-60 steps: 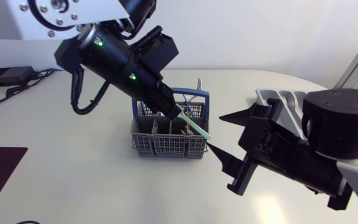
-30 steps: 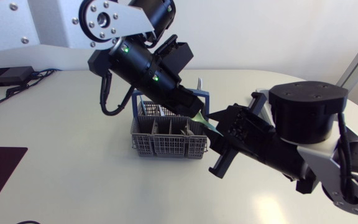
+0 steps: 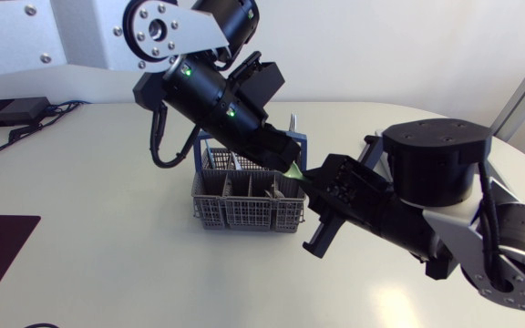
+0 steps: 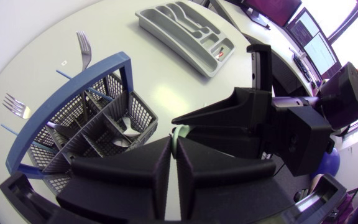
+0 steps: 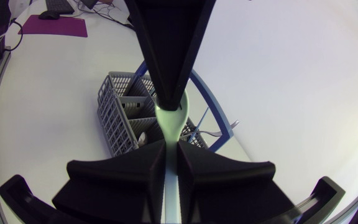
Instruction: Sort the cutlery from the basket into the organizer compartments.
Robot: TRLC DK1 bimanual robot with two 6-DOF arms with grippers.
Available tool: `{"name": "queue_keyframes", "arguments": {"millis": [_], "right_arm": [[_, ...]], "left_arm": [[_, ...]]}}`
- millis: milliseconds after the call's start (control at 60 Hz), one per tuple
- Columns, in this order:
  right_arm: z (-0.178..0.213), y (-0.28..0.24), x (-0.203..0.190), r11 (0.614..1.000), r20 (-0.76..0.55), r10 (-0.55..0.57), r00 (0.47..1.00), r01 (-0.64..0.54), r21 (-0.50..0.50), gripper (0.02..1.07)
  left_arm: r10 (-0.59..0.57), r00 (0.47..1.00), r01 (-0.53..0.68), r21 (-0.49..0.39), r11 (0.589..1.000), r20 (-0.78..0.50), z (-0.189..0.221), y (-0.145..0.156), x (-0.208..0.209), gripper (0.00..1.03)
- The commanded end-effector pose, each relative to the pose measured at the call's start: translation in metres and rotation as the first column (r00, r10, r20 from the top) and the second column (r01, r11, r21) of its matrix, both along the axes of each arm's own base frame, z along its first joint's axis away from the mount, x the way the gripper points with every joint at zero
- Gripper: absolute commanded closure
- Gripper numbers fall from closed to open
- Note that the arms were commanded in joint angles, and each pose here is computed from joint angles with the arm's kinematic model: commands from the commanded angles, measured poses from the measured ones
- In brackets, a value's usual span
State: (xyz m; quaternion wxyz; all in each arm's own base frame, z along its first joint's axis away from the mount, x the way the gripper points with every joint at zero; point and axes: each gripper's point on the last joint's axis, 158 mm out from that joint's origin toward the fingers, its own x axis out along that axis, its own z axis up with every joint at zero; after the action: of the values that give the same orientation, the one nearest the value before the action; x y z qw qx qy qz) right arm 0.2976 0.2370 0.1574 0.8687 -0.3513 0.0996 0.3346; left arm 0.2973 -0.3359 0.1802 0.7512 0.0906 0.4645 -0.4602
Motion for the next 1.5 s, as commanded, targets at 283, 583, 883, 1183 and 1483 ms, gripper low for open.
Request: {"name": "queue_keyframes", "arguments": {"millis": [283, 583, 883, 1183, 1483], "right_arm": [[-0.012, -0.033, -0.012, 1.0, -0.077, 0.014, 0.997, -0.015, -0.021, 1.01], [-0.032, -0.129, -0.007, 1.0, -0.187, -0.029, 0.982, 0.027, -0.011, 1.01], [-0.058, -0.202, -0.003, 0.999, -0.277, -0.036, 0.96, 0.026, -0.039, 1.01], [-0.099, -0.304, 0.013, 0.993, -0.364, -0.033, 0.931, -0.009, -0.113, 1.01], [-0.135, -0.379, 0.021, 0.968, -0.351, -0.032, 0.936, -0.058, -0.243, 1.01]], "left_arm": [[0.079, 0.982, -0.056, -0.133, 0.989, 0.171, 0.071, 0.015, 0.056, 0.29], [-0.139, 0.903, 0.107, 0.101, 0.989, 0.407, 0.035, 0.04, 0.063, 0.3], [-0.22, 0.888, 0.161, 0.174, 0.972, 0.405, 0.014, 0.037, 0.045, 0.3], [-0.29, 0.869, 0.206, 0.24, 0.949, 0.4, -0.003, 0.041, 0.027, 0.3], [-0.323, 0.86, 0.217, 0.289, 0.932, 0.396, -0.014, 0.045, 0.019, 0.3]]}}
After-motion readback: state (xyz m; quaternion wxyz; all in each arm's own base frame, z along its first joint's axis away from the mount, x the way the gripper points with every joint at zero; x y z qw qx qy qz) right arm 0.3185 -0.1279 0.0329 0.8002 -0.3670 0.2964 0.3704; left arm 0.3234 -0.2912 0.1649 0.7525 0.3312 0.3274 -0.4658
